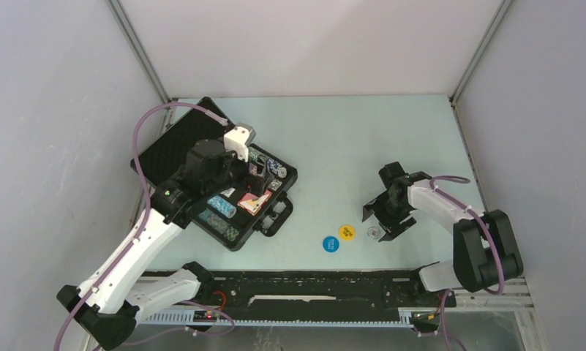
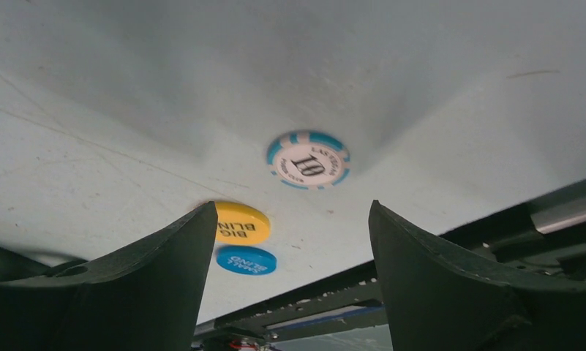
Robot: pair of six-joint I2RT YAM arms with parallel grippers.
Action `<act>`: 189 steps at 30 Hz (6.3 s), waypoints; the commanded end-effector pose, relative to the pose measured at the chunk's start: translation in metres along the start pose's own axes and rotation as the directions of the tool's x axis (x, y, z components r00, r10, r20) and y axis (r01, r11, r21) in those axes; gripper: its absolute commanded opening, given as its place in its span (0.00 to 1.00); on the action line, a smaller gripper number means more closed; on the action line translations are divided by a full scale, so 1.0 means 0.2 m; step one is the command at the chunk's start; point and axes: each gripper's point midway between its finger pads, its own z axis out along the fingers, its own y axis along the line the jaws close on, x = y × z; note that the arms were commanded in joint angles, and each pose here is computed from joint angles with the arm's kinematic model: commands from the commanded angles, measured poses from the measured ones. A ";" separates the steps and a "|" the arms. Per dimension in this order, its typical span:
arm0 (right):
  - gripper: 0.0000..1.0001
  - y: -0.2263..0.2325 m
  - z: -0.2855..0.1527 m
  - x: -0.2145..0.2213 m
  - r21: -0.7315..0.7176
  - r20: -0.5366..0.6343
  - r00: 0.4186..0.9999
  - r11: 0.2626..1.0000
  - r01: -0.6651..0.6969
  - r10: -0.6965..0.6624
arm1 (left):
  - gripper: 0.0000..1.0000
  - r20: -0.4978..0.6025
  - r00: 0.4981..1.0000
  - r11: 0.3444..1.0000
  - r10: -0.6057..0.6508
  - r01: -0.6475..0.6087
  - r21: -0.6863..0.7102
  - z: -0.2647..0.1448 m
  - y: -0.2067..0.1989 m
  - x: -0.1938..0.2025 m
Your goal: Pack up texas hold em set
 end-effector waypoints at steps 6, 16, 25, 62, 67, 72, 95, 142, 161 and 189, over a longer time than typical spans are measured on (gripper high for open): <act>0.85 0.03 0.10 -0.04 0.012 0.015 0.998 0.998 -0.062 0.062 | 0.96 0.024 0.999 0.999 0.035 -0.035 -0.002 0.02 -0.03 0.00; 0.76 -0.03 0.16 -0.07 0.046 0.036 0.994 0.993 -0.109 0.107 | 0.96 0.012 0.999 0.999 0.036 -0.036 -0.009 0.03 -0.02 0.01; 0.70 -0.03 0.20 -0.08 0.063 0.016 0.993 0.991 -0.118 0.117 | 0.96 0.018 0.999 0.999 0.038 -0.038 -0.002 0.02 -0.02 0.01; 0.16 0.12 0.02 0.01 -0.090 0.033 0.998 0.995 -0.041 0.044 | 1.00 -0.092 0.996 0.965 -0.007 0.030 0.261 0.16 -0.23 0.14; 0.13 0.18 -0.08 0.05 -0.189 0.020 0.999 0.982 -0.025 0.029 | 1.00 -0.127 0.989 0.976 -0.079 0.103 0.194 0.26 -0.19 0.19; 0.12 0.23 -0.18 0.11 -0.284 -0.025 1.000 0.959 -0.010 0.003 | 0.96 -0.161 0.936 0.883 -0.314 0.350 0.313 0.37 -0.36 0.23; 0.10 0.49 -0.56 0.28 -0.525 -0.111 0.994 0.850 -0.039 -0.023 | 0.56 -0.137 0.798 0.677 -0.587 0.577 0.456 0.83 -0.97 0.31; 1.00 0.17 -0.83 0.08 -0.557 0.576 0.704 0.431 0.710 -0.416 | 0.00 -0.528 0.840 0.969 0.123 -0.216 -0.118 0.01 0.11 0.50; 0.96 0.10 -0.70 0.04 -0.533 0.556 0.707 0.464 0.707 -0.437 | 0.02 -0.796 0.602 0.881 -0.066 -0.339 -0.330 0.19 0.54 0.96; 0.94 0.10 -0.68 0.07 -0.567 0.541 0.711 0.429 0.703 -0.450 | 0.44 -0.711 0.687 0.756 -0.152 -0.383 -0.531 0.04 0.66 0.93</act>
